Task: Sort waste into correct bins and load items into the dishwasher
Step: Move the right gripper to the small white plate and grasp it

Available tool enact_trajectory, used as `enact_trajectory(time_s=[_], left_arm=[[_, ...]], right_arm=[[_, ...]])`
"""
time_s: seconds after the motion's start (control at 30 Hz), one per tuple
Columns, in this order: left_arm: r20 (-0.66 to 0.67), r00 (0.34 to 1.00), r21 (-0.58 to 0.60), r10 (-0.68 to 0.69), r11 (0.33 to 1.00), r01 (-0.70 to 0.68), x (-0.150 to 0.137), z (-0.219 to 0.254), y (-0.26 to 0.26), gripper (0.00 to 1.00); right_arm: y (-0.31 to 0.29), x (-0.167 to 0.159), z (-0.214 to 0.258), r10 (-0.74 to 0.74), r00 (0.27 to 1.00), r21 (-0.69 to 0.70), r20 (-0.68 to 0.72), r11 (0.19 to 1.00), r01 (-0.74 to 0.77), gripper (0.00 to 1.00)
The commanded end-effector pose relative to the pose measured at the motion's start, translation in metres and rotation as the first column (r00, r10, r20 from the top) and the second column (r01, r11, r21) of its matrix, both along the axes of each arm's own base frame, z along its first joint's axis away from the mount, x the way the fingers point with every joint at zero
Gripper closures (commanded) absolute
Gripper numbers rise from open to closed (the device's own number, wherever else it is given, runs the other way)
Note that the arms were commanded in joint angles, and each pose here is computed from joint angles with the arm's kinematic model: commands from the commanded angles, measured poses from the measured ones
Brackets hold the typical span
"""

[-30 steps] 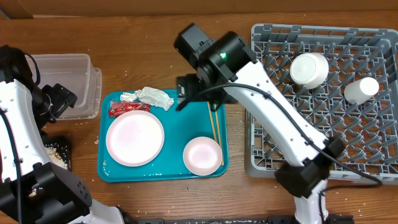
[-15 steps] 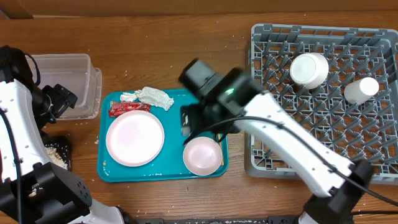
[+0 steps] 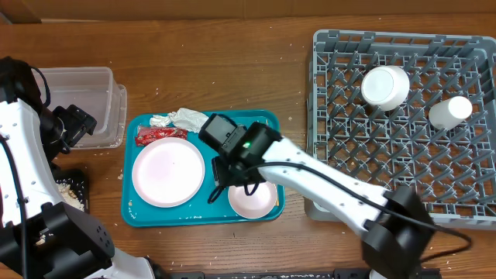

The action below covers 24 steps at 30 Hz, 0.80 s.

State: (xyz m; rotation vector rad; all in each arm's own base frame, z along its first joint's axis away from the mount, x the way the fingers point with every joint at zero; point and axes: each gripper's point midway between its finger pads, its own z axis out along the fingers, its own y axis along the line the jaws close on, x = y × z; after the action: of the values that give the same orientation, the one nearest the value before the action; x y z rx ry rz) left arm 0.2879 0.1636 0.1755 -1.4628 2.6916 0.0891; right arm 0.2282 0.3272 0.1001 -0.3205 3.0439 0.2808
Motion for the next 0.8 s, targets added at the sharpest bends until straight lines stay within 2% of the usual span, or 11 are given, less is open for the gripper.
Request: enact_trajectory(time_s=[0.0, 0.17, 0.33, 0.4, 0.5, 0.63, 0.77], left_arm=[[-0.001, 1.000, -0.011, 0.014, 1.000, -0.014, 0.001, -0.002, -0.002, 0.00], [-0.001, 1.000, -0.011, 0.014, 1.000, -0.014, 0.001, -0.002, -0.002, 0.00], [0.003, 1.000, -0.009, 0.014, 1.000, -0.014, 0.002, -0.002, -0.001, 0.00], [0.006, 1.000, -0.007, 0.014, 1.000, -0.014, 0.003, -0.002, -0.001, 0.00], [0.006, 1.000, -0.007, 0.014, 1.000, -0.014, 0.003, -0.002, -0.001, 0.00], [0.008, 1.000, -0.006, 0.014, 1.000, -0.014, 0.004, -0.002, 0.000, 0.00], [0.008, 1.000, -0.006, 0.014, 1.000, -0.014, 0.003, -0.002, -0.001, 0.00]], right_arm=[[0.000, -0.005, -0.027, 0.022, 1.000, -0.068, -0.017, 0.997, -0.023, 0.34], [0.004, -0.017, -0.057, 0.035, 0.996, -0.117, -0.083, 0.992, -0.045, 0.36], [0.009, -0.031, -0.069, 0.067, 0.992, -0.138, -0.107, 0.987, -0.082, 0.36], [0.012, -0.035, -0.070, 0.079, 0.991, -0.142, -0.105, 0.985, -0.094, 0.38], [0.012, -0.036, -0.070, 0.089, 0.992, -0.151, -0.092, 0.983, -0.102, 0.52], [0.013, -0.038, -0.070, 0.091, 0.991, -0.148, -0.101, 0.983, -0.106, 0.65], [0.012, -0.040, -0.070, 0.084, 0.991, -0.151, -0.108, 0.984, -0.100, 0.85]])
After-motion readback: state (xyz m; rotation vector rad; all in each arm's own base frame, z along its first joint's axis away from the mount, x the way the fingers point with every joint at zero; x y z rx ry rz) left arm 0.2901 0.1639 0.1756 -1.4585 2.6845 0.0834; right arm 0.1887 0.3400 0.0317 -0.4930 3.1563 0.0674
